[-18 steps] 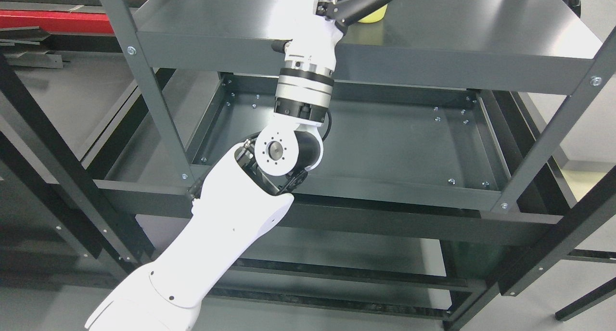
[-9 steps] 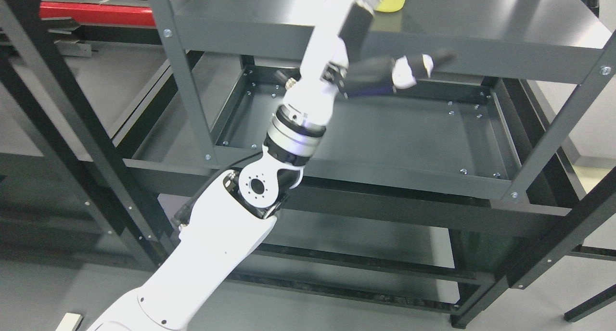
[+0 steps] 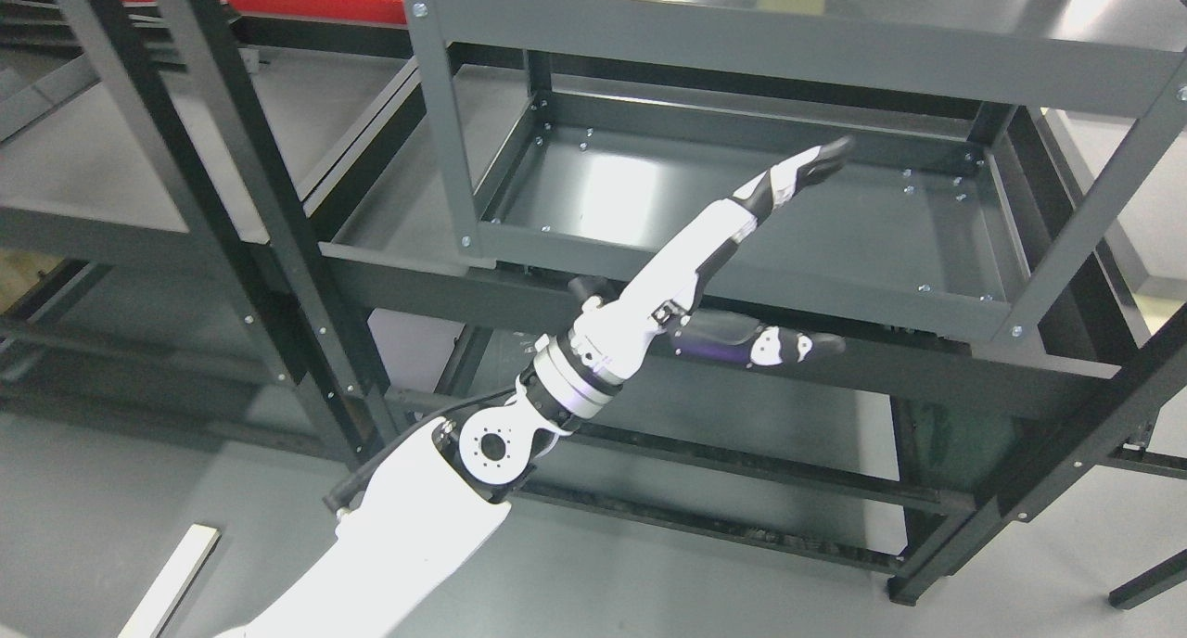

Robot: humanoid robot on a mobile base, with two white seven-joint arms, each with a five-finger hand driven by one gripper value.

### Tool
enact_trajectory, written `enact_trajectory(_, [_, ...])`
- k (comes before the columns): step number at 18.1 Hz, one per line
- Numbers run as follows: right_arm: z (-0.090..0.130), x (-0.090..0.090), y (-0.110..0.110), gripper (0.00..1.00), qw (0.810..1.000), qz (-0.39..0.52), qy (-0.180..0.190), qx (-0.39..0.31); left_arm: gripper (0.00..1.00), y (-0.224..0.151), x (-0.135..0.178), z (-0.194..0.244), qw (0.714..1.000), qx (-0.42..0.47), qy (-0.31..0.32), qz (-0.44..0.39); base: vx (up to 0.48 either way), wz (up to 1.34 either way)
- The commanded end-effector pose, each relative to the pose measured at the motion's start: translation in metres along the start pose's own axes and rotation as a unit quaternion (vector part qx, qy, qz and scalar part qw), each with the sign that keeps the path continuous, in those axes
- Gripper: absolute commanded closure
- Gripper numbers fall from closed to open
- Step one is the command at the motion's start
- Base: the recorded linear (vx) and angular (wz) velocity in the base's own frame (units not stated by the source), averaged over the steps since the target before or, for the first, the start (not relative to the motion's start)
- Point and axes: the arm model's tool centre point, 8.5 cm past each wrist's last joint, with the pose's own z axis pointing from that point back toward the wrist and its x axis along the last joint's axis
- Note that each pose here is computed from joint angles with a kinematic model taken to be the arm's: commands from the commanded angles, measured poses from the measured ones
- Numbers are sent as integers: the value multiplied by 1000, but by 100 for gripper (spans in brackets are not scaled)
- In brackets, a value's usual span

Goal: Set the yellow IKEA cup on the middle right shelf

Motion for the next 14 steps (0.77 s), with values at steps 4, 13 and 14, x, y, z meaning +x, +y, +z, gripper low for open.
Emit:
enact_trajectory(4, [-1,-9,-10,1,1000,-2,7,-7,1,27,-112,158,930,233,271,89,-202,154])
enact_trajectory(13, [-1,-9,-10,1,1000,-2,7,-7,1,34,-92,202,889,318,315,98,-156,74])
enact_trajectory(14, [-1,-9,-10,1,1000,-2,7,-7,1,43,-88,199,880,350,309,84,-108,-151])
